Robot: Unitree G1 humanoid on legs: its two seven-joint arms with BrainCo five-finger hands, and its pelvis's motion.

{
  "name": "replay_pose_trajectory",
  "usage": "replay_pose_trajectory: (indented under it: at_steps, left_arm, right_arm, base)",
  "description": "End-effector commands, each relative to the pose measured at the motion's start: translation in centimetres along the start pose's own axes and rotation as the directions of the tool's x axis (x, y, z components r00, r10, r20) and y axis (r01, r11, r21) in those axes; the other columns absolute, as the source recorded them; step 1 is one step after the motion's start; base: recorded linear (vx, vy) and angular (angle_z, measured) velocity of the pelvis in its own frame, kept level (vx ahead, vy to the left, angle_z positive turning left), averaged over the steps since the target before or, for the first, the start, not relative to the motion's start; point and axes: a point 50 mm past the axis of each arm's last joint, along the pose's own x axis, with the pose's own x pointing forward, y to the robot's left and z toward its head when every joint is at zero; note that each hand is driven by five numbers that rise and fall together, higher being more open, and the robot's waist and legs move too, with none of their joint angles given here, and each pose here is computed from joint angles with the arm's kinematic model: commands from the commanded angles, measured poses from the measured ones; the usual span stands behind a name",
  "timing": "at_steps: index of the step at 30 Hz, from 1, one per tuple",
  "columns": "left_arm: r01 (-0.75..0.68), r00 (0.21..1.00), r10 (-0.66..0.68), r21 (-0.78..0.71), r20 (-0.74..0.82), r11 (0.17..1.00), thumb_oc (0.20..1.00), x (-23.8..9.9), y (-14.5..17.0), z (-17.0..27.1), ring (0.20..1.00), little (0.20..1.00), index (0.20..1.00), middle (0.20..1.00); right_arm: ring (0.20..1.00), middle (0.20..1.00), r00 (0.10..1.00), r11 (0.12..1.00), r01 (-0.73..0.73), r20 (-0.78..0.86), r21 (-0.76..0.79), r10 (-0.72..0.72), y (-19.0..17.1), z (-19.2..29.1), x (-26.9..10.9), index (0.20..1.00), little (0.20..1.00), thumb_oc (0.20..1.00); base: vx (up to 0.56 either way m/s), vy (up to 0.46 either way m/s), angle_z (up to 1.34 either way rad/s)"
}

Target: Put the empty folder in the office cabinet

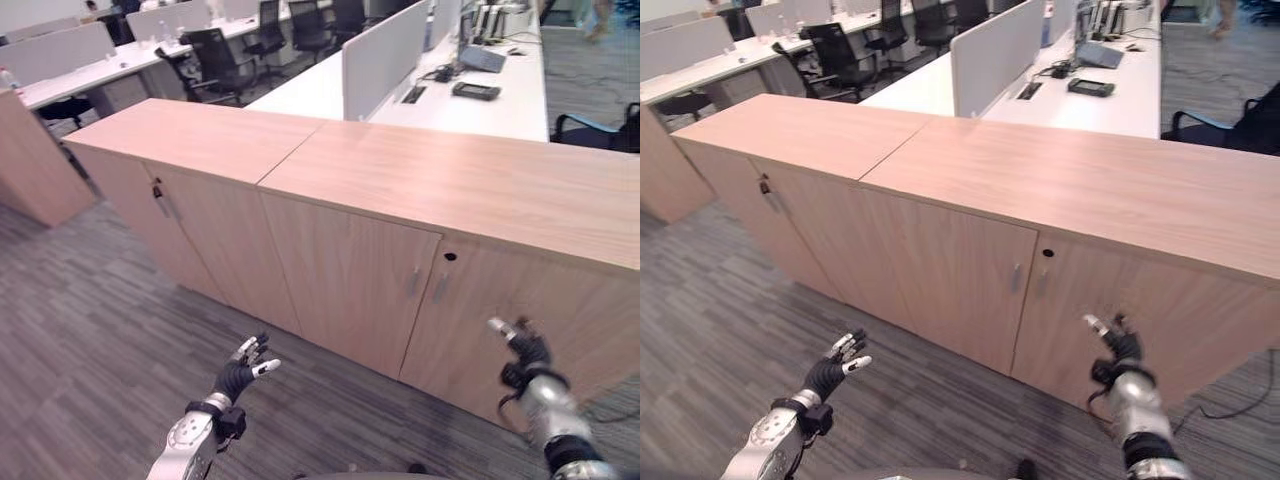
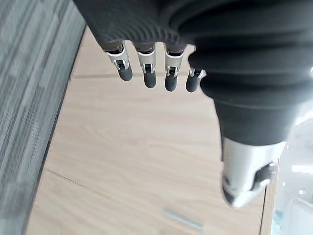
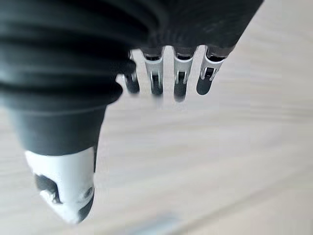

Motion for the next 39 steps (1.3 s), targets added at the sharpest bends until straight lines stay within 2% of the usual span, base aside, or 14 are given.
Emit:
replay_pose_trajectory:
  at_steps: [1,5,8,14,18,39]
  left_arm:
    - [-0.043,0.997,0.038,0.063,0.073,0.997,1.0,0.4,1.4,1.9,1.0,1.0,1.0,1.0]
    - [-0.072,0.997,0.066,0.128,0.051,0.989,1.0,0.5,2.0,1.6,1.0,1.0,1.0,1.0]
    - [-0.074,0.997,0.069,0.16,0.037,0.984,1.0,0.8,2.0,1.6,1.0,1.0,1.0,1.0]
    - [-0.085,0.996,0.08,0.205,0.033,0.975,1.0,1.5,2.2,2.0,1.0,1.0,1.0,1.0]
    - [-0.087,0.996,0.085,0.143,0.022,0.986,1.0,1.4,1.5,1.1,1.0,1.0,1.0,1.0]
    - [-0.083,0.996,0.085,0.122,-0.011,0.989,1.0,1.4,0.9,0.1,1.0,1.0,1.0,1.0]
  right_arm:
    - [1.0,1.0,0.994,0.995,-0.052,0.087,-0.08,0.059,0.9,1.9,0.6,1.0,1.0,1.0]
    - [1.0,1.0,0.983,0.974,-0.174,-0.088,-0.145,0.163,2.9,-3.5,-1.7,1.0,1.0,1.0]
    - [1.0,1.0,0.971,0.965,-0.217,-0.14,-0.15,0.196,3.7,-4.8,-2.1,1.0,1.0,1.0]
    - [1.0,1.0,0.961,0.955,-0.256,-0.152,-0.152,0.233,5.0,-4.9,-2.0,1.0,1.0,1.0]
    - [1.0,1.0,0.961,0.954,-0.239,-0.184,-0.183,0.205,4.0,-5.2,-1.7,1.0,1.0,1.0]
    - [1.0,1.0,0.966,0.956,-0.232,-0.16,-0.179,0.205,3.9,-4.5,-1.5,1.0,1.0,1.0]
  base:
    - [-0.03,0.072,-0.27]
    - [-0.05,0.097,-0.61]
    - [-0.06,0.065,-0.32]
    - [-0.11,0.046,-0.41]
    - [0.1,-0.087,0.07]
    - [0.01,-0.015,0.01]
